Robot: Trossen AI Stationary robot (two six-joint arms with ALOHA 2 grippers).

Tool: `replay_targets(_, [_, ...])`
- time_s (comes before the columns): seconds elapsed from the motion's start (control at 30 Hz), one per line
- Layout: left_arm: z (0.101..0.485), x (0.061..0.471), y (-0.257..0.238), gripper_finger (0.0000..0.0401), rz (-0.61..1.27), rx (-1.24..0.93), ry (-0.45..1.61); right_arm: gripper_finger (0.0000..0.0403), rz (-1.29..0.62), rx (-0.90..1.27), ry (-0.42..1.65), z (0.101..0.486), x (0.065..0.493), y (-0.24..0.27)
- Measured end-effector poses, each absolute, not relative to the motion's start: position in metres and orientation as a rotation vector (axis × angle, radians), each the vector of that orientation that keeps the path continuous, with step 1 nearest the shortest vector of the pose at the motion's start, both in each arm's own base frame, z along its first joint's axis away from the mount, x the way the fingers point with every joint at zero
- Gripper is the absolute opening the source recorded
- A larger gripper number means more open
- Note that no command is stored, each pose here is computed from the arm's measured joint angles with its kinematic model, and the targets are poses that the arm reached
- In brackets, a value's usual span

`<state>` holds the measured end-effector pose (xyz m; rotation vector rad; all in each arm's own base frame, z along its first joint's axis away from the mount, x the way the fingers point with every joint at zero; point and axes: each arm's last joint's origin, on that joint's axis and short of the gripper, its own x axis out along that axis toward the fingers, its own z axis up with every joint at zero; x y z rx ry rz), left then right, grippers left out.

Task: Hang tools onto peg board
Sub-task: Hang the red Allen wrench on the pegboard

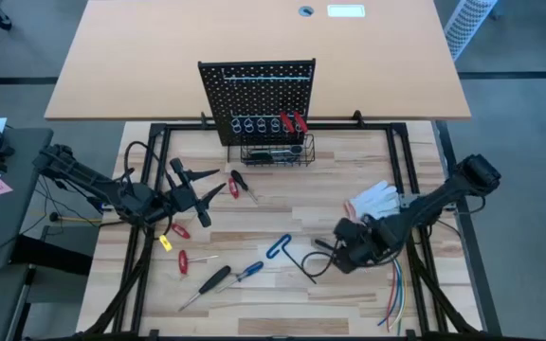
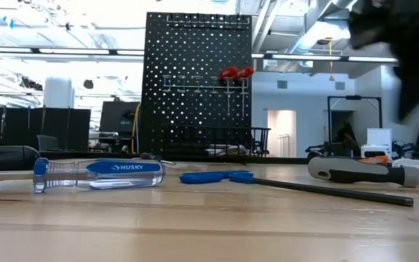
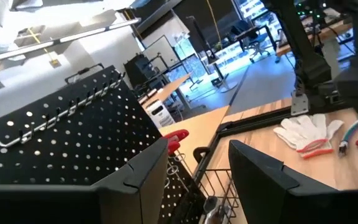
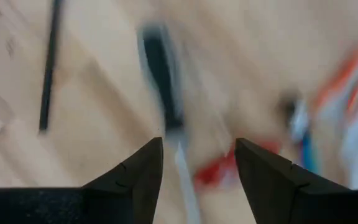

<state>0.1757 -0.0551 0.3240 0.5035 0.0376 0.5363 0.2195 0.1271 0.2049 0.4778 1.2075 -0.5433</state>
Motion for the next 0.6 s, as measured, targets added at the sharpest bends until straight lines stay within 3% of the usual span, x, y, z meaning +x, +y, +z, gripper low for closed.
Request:
replay_targets(0.3, [0.321, 0.176, -0.055, 0.0166, 0.526, 0.501, 0.067, 0.0185, -0.927, 0.81, 1.351, 0.184, 0.195, 0.126])
replay_targets(0.6, [0.321, 0.176, -0.055, 0.0166, 0.528, 0.506, 0.065, 0.0152, -0.856, 0.932, 1.288, 0.157, 0.21, 0.102])
